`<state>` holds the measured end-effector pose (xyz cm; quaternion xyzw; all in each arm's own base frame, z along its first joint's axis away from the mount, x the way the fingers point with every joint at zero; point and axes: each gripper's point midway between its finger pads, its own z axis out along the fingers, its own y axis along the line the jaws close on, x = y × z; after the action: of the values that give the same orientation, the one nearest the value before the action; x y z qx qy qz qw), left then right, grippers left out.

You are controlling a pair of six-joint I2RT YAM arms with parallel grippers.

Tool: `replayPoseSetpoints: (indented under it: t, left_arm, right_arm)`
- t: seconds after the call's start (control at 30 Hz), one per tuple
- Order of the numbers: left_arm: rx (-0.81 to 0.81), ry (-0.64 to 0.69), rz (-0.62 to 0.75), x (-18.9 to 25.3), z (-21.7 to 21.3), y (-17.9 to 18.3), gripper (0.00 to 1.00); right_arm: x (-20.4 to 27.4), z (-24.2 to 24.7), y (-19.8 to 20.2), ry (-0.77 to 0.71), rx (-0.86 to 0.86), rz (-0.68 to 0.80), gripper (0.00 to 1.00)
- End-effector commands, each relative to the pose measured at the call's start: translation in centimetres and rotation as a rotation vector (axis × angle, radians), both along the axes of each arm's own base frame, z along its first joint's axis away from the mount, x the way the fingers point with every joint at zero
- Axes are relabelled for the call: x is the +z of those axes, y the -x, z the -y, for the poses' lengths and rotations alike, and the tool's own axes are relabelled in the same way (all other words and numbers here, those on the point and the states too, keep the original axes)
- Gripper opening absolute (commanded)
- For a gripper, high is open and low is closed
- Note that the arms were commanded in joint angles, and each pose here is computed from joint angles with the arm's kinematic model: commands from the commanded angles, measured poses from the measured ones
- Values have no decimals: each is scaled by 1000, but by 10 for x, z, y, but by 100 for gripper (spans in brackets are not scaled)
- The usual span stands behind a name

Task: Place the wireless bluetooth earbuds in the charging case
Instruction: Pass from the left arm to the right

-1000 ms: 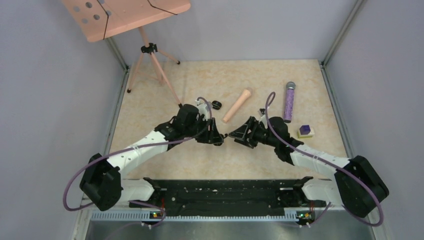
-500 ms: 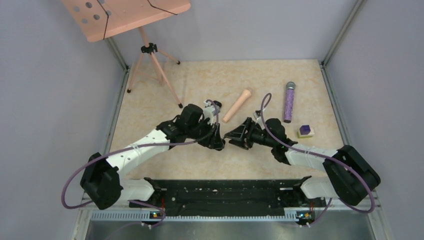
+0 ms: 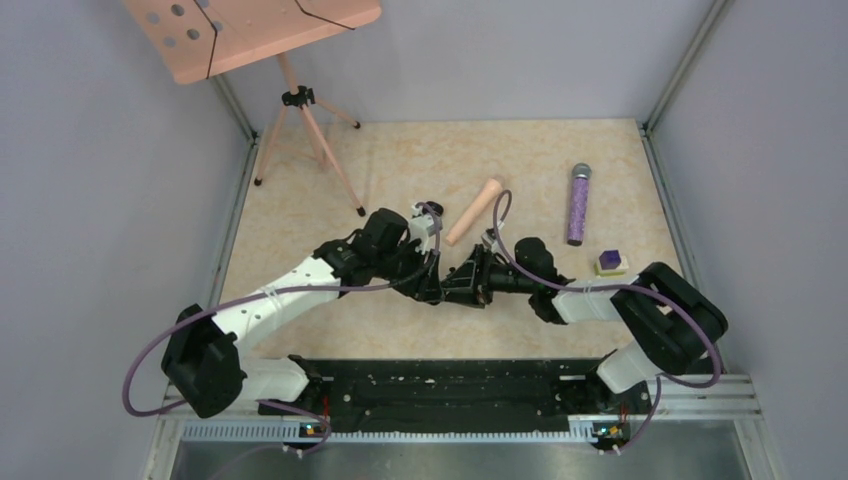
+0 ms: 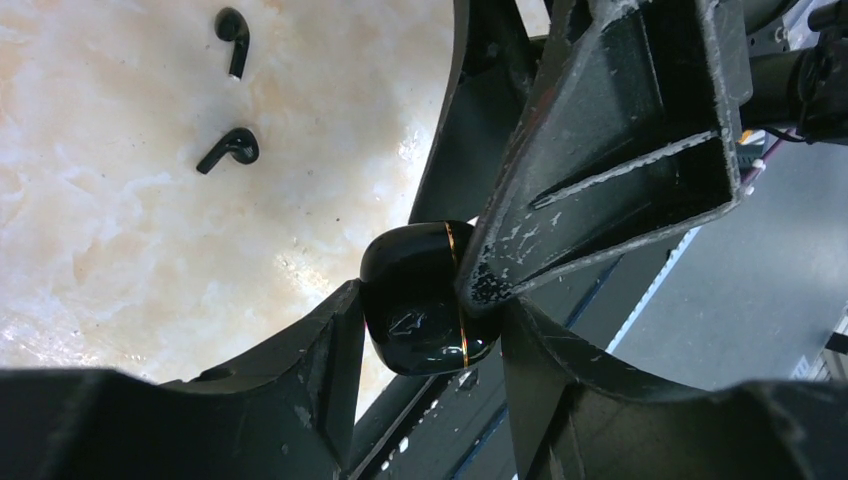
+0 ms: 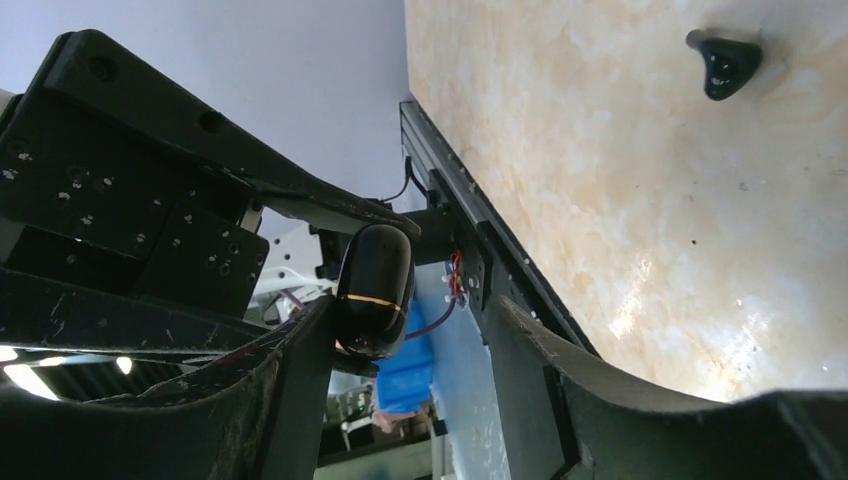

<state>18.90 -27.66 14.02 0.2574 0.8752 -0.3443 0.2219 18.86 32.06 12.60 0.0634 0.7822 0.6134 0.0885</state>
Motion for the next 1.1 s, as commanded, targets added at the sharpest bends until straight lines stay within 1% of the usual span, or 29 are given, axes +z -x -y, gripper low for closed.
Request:
replayPoseSetpoints:
  t: [0.0,0.13,0.2,0.3,0.37,0.4,0.43,0.47,0.5,0.57,0.63,0.77,0.9,0.97,1.03,1.07]
  left_arm:
    - [-26,54,66,21,11,-7,17]
    - [-22,39,72,19,9,-8,17]
    - [-21,34,73,19,8,-9,17]
    - [-20,34,80,21,8,-9,22]
    - [-19,36,83,23,8,-9,31]
    - [-16,36,85,24,8,-10,43]
    - [-9,35,89,26,7,-11,57]
    - [-4,35,93,28,7,-12,68]
    - [1,34,97,29,6,-13,76]
    - [15,28,105,33,5,-14,88]
    - [26,20,106,38,2,-14,95]
    - [70,31,122,59,-6,-12,99]
    - [220,52,157,79,-23,-18,99]
    - [280,104,141,83,-28,-21,99]
    - [278,169,107,87,-29,-19,99]
    - [270,201,93,89,-29,-18,96]
  right_arm:
    - [29,-19,8,-103,84,75,55]
    - [31,-23,12,-112,102,75,50]
    - [32,-24,13,-119,109,71,40]
    - [39,-24,15,-156,118,79,24]
    - [44,-25,16,-182,124,85,12]
    - [45,-25,16,-187,126,88,4]
    - [44,-26,15,-186,126,89,0]
    - [42,-26,15,-181,126,92,0]
    - [40,-26,14,-174,123,93,0]
    - [35,-26,12,-155,118,98,0]
    - [32,-23,7,-138,100,112,0]
    - [29,-11,-6,-76,53,166,0]
    - [24,7,-21,26,18,240,0]
    - [25,16,-24,69,21,283,0]
    - [33,21,-25,80,48,348,0]
    - [39,24,-23,73,74,378,0]
